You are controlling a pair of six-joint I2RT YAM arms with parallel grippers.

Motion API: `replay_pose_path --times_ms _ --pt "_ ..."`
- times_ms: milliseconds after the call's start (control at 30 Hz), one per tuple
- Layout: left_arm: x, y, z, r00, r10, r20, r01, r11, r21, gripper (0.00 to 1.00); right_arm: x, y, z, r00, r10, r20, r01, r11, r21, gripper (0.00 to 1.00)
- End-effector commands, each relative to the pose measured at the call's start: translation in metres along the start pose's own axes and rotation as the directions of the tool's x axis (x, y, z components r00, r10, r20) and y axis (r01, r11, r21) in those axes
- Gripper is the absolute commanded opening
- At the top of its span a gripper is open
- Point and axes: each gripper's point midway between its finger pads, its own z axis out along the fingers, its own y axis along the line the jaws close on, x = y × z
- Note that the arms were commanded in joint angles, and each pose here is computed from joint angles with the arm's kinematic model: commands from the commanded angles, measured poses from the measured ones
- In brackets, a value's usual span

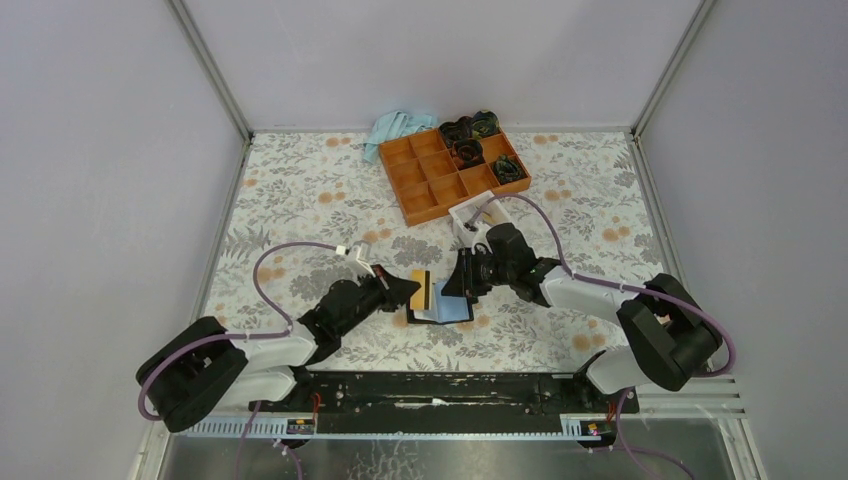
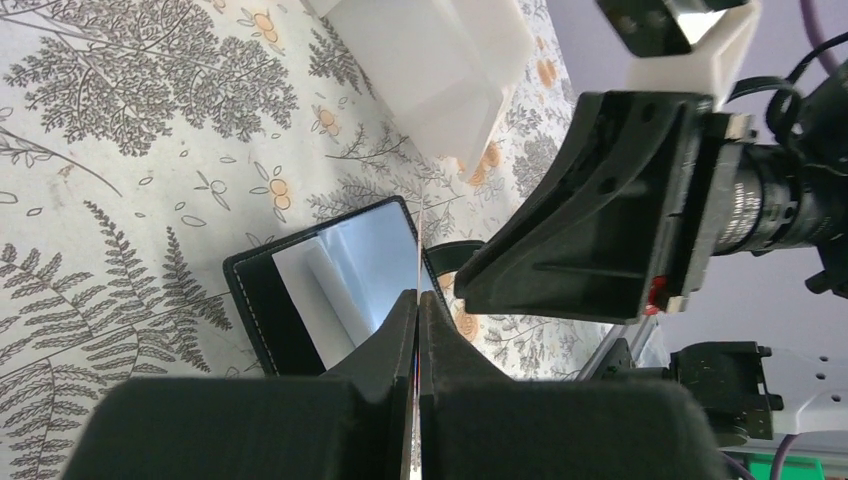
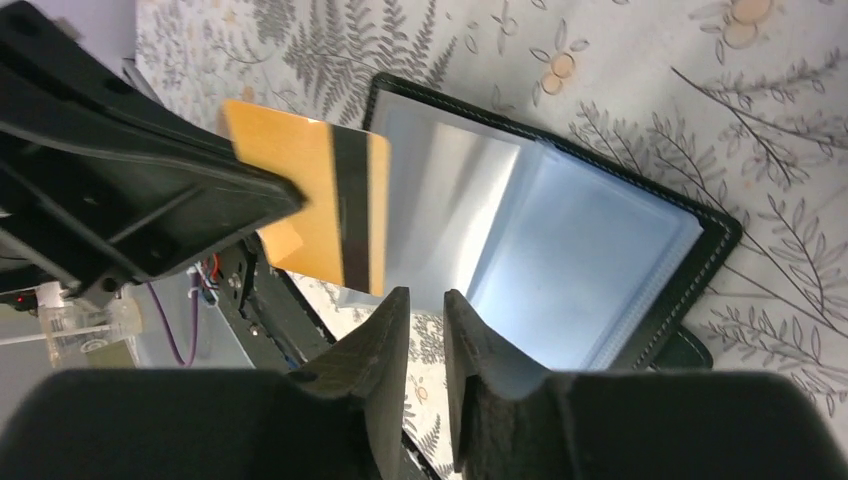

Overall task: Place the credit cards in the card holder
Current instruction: Pick up the credit card from the storage box.

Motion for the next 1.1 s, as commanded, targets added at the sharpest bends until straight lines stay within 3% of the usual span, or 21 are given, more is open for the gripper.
replay_pose_path --times_ms 0,200,1067 --pt "-0.003 0.004 0.005 1.0 -0.006 0.016 0.007 1.0 -0.021 0.0 -0.015 0.022 0.005 0.998 -0.01 0.066 0.018 0.994 -0.11 0.29" --pt "0.0 0.006 0.006 1.0 -0.013 0.008 0.013 1.0 -0.021 0.0 -0.013 0.025 0.013 0.998 0.013 0.055 -0.005 0.989 -0.147 0.38" --pt "0.001 0.011 0.002 0.992 -0.12 0.039 0.121 0.993 -0.014 0.0 -0.003 0.027 0.029 0.993 0.095 0.074 -0.069 0.953 -0.294 0.41"
